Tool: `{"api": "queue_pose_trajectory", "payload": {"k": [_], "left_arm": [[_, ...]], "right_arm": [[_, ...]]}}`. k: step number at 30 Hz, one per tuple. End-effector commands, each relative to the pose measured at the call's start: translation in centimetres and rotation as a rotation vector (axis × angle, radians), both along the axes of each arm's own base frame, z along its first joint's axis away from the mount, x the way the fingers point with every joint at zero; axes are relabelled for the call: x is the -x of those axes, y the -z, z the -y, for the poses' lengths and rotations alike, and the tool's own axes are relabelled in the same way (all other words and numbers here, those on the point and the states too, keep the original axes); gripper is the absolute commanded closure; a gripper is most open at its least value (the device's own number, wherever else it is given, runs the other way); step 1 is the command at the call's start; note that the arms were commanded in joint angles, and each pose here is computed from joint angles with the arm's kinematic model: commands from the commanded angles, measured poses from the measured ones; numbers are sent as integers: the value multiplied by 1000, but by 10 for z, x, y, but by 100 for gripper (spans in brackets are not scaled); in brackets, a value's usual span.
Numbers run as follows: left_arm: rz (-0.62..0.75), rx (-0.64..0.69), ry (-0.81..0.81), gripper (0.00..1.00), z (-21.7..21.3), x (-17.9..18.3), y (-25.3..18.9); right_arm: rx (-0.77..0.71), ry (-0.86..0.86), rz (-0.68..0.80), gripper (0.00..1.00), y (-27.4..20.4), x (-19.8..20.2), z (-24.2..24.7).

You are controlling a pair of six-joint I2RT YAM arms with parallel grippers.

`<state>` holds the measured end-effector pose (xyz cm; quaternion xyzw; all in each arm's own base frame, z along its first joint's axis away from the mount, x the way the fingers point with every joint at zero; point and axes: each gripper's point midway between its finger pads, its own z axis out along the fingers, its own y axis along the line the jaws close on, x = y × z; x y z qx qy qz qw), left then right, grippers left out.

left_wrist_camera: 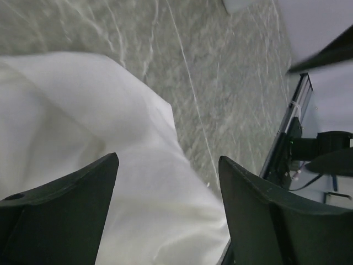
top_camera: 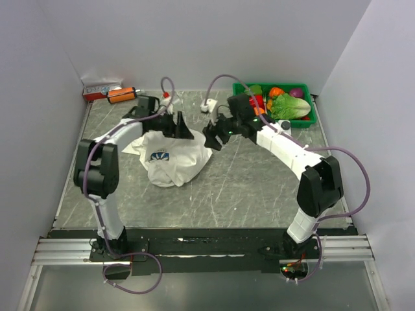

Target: Remove the brooch from the garment

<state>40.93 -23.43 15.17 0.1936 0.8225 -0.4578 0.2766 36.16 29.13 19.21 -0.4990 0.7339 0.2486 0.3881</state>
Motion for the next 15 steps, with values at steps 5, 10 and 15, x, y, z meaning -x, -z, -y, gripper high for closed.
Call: {"api": "queue_pose_trajectory", "payload": {"k": [5, 10, 15], "left_arm": [[-62, -72, -44, 21, 28, -2, 6], [33, -139, -94, 21, -2, 2, -27], [-56, -231, -149, 25, -41, 26, -14]], "right_arm": [[-132, 183, 20, 14, -63, -4, 60], [-127, 200, -9, 14, -52, 7, 66], [-125, 195, -21, 14, -47, 13, 66]]}}
